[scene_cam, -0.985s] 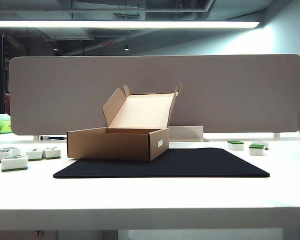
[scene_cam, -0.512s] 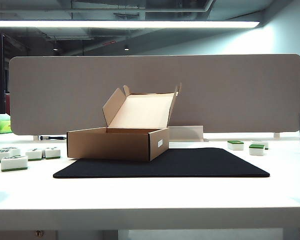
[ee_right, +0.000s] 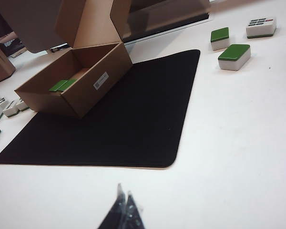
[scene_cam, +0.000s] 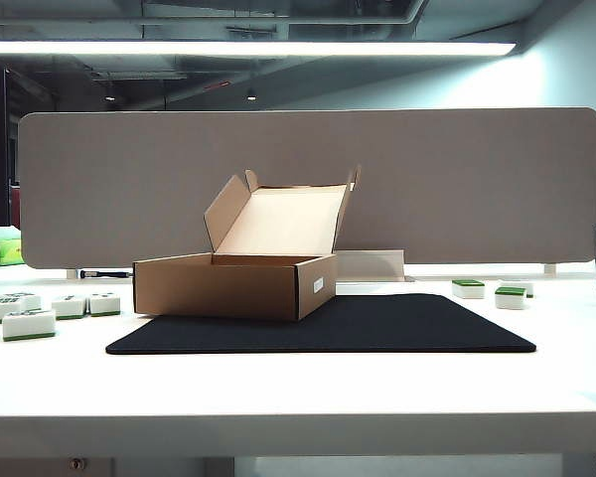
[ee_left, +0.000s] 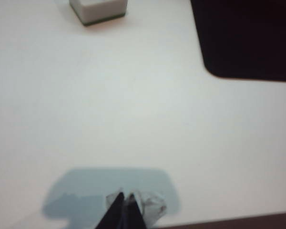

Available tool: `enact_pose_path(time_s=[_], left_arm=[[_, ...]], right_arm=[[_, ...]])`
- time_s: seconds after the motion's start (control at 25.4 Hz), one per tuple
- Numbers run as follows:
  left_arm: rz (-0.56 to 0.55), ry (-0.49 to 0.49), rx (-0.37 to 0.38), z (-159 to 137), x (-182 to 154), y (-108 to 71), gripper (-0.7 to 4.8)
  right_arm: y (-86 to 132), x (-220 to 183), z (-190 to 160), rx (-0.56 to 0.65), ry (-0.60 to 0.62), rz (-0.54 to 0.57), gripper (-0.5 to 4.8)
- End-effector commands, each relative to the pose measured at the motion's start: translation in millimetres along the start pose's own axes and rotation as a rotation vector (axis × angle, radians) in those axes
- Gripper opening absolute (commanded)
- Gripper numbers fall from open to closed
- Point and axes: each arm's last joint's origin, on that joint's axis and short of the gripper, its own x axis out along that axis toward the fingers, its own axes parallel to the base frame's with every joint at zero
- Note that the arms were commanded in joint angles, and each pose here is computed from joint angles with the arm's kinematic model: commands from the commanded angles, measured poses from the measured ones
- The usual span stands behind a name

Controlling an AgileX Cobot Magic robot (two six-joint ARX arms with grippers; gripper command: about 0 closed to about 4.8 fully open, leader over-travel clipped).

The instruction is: Pick up four mahjong tiles and put them into the paper box.

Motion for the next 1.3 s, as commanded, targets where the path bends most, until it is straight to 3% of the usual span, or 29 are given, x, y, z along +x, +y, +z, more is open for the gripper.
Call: enact_pose_path(time_s=[0.04,0.16,0.47,1.14,1.3], left_arm=[[-0.001,-0.020,0.006,1.2,0.4,-0.2,-0.06],[0.001,-0.022,0.026,-0.1,1.5,0.2,-0.06],[0.146,-0.184,0.030,-5.9,11.8,7.2,-0.06],[0.144,-0.188,0.024,-5.9,11.9,7.2,-0.06],[0.135,-0.252,0.021,-5.2,4.6,6.8,-0.06]], right_arm=[[0.8,-0.5,2.0,-0.011,-0.021,0.005,-0.01],[0.8,-0.5,2.0,-0.010,-0.021,0.005,-0.01],[0.8,-0.5,2.0,-0.011,-0.021,0.004,-0.01],[0.7,-0.5,2.1,-0.011,-0.022,0.004,-0.01],[0.8,-0.5,2.1,-0.011,-0.022,0.004,-0.01]])
